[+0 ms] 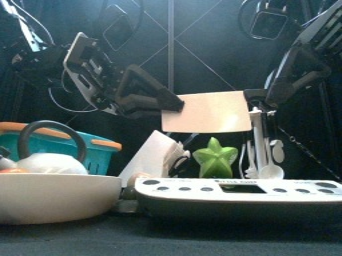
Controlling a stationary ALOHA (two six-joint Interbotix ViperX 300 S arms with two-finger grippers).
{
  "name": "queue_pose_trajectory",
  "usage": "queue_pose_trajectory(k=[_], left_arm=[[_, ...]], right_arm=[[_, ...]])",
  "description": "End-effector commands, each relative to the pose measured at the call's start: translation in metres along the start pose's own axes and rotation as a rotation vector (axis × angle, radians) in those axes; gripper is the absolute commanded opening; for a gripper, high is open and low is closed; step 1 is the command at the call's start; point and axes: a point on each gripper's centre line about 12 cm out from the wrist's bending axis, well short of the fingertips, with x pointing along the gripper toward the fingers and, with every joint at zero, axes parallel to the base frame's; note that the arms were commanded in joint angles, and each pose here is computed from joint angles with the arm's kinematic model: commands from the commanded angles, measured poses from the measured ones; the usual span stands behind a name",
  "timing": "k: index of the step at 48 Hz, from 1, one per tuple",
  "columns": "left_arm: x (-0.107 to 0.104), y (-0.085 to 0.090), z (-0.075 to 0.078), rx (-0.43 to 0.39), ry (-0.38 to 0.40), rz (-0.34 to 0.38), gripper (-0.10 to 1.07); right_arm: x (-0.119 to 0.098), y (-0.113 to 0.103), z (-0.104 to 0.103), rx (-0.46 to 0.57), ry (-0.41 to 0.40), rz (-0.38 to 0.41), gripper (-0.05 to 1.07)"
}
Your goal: Cut starfruit
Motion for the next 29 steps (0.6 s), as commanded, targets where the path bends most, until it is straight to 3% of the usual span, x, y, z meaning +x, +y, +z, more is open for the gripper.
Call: queue_pose_trajectory(k=[1, 29], left_arm=[[0.001, 0.0, 0.003, 0.003, -0.009, 0.0, 0.44], [0.003, 0.004, -0.008, 0.0, 0.02, 0.009, 0.44]], right_arm=[[-0.002, 0.002, 0.005, -0.003, -0.016, 0.008, 0.52], [0.002, 0.001, -0.001, 0.001, 0.006, 0.003, 0.52]])
